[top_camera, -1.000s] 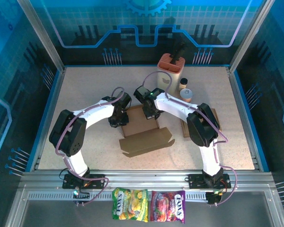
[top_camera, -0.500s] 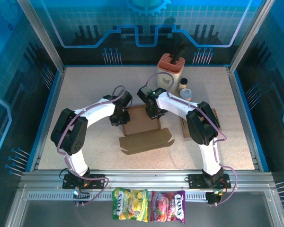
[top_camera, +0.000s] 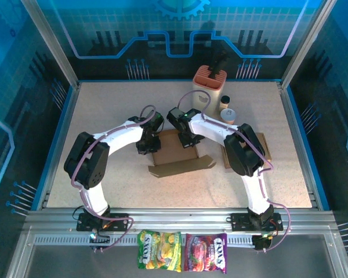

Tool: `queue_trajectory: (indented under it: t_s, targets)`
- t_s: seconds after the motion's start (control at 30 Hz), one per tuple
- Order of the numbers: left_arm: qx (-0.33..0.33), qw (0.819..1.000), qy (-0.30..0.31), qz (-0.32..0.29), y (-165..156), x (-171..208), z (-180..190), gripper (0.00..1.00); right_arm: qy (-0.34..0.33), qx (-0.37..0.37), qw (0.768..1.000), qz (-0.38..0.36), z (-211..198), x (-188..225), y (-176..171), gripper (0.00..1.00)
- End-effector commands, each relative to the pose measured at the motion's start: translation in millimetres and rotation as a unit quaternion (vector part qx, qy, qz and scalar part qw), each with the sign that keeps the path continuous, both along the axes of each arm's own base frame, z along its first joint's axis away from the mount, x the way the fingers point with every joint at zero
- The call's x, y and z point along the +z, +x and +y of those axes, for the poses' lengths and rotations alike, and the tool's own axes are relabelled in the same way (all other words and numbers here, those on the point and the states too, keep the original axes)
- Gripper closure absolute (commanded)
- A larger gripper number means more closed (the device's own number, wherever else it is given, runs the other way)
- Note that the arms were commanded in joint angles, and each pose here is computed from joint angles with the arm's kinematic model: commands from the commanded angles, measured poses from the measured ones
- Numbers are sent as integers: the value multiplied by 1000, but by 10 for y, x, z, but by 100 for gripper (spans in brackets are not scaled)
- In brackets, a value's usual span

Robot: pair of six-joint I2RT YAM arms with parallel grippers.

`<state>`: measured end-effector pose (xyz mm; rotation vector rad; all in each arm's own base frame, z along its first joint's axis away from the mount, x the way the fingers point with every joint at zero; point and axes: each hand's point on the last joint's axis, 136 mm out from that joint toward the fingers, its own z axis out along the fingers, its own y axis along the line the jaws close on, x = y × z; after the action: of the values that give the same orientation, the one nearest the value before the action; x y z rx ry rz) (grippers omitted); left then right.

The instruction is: Fold the paper box

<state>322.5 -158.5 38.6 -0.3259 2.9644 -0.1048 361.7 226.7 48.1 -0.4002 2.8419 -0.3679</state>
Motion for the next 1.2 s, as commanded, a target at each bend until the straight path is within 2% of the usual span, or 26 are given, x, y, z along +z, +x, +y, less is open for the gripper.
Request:
queue_trajectory:
  t_s: [0.0, 0.1, 0.23, 0.5, 0.67, 0.87, 1.07, 1.17]
  targets:
    - [-8, 1000, 3, -2, 34, 64, -18, 88, -50, 2, 999, 8, -122, -38, -60, 100]
    - [-8, 1000, 0, -2, 43, 75, -30, 86, -38, -1, 999, 8, -90, -22, -68, 100]
    - [-5, 1000, -23, -15, 89, 207, -104, 69, -28, -5, 1000, 13, -59, 1, -78, 100]
    - [-13, 996, -84, -17, 165, 464, -321, 50, -3, -37, 999, 28, -71, 21, -123, 100]
    - [-8, 995, -99, -3, 156, 493, -339, 47, 7, -56, 998, 37, -80, 39, -142, 100]
    - [-4, 995, -102, -18, 231, 670, -302, 42, 26, -97, 993, 56, -116, 19, -200, 100]
    - [12, 993, -101, -61, 360, 1004, -164, 41, 60, -181, 979, 77, -200, 10, -287, 100]
    - [24, 991, -81, -101, 409, 1246, 12, 42, 82, -243, 963, 89, -244, 28, -355, 100]
